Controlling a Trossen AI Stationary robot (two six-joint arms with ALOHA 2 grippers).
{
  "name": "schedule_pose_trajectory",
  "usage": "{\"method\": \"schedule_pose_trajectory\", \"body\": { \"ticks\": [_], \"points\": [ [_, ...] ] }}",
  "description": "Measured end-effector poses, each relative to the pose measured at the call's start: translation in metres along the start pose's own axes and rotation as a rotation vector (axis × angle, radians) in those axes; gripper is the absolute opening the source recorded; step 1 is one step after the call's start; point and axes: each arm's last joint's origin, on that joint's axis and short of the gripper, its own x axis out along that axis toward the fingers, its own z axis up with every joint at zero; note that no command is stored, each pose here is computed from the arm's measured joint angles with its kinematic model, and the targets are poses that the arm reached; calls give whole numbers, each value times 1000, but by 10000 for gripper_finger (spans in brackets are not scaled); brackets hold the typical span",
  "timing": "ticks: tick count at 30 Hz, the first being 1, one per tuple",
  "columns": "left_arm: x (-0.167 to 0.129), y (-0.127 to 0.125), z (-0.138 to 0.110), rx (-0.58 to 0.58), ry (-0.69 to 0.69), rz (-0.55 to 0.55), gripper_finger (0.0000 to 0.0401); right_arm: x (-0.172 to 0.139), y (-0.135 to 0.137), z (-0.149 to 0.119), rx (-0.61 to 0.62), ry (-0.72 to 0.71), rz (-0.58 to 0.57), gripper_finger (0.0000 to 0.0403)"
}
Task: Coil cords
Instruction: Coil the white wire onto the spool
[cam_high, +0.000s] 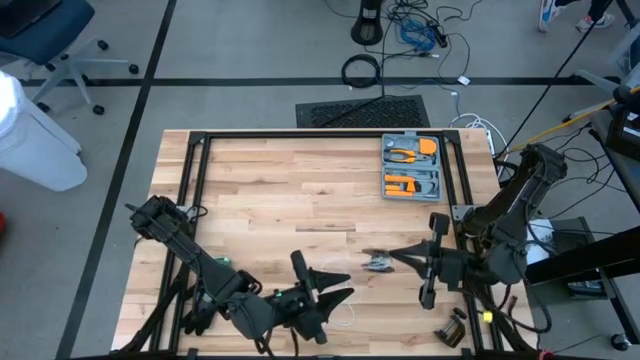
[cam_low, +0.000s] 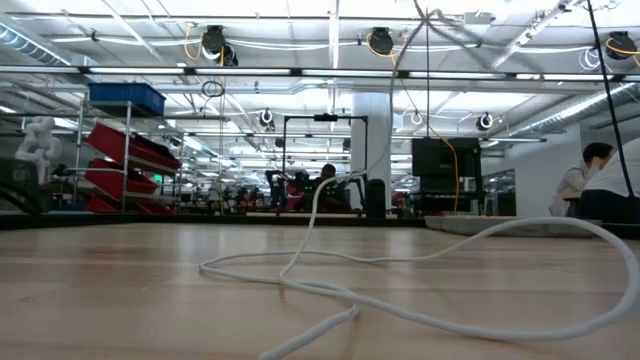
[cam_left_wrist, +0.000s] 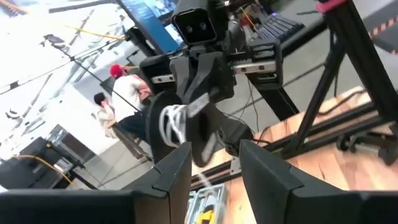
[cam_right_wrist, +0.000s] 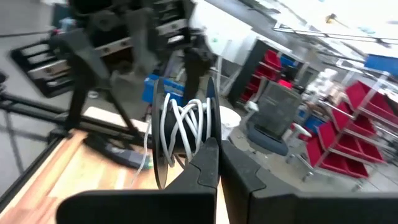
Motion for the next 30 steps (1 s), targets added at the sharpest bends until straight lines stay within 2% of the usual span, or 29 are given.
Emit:
{"method": "schedule_pose_trajectory", "body": {
  "ticks": [4, 10, 18, 25, 30],
  "points": [
    [0, 0, 0, -105, 1, 3, 142, -4, -4, 4, 31, 1, -57, 0],
    [15, 8, -11, -345, 45, 37, 142, -10, -6, 10, 32, -21, -71, 0],
    [19, 3, -24, -338, 128, -2, 145, -17, -12, 15, 7, -42, -62, 0],
    [18, 1, -25, -414, 139, -5, 178, -18, -16, 17, -15, -45, -64, 0],
    [20, 0, -31, -452, 179, -2, 183, -18, -16, 17, -23, -45, -63, 0]
  ]
}}
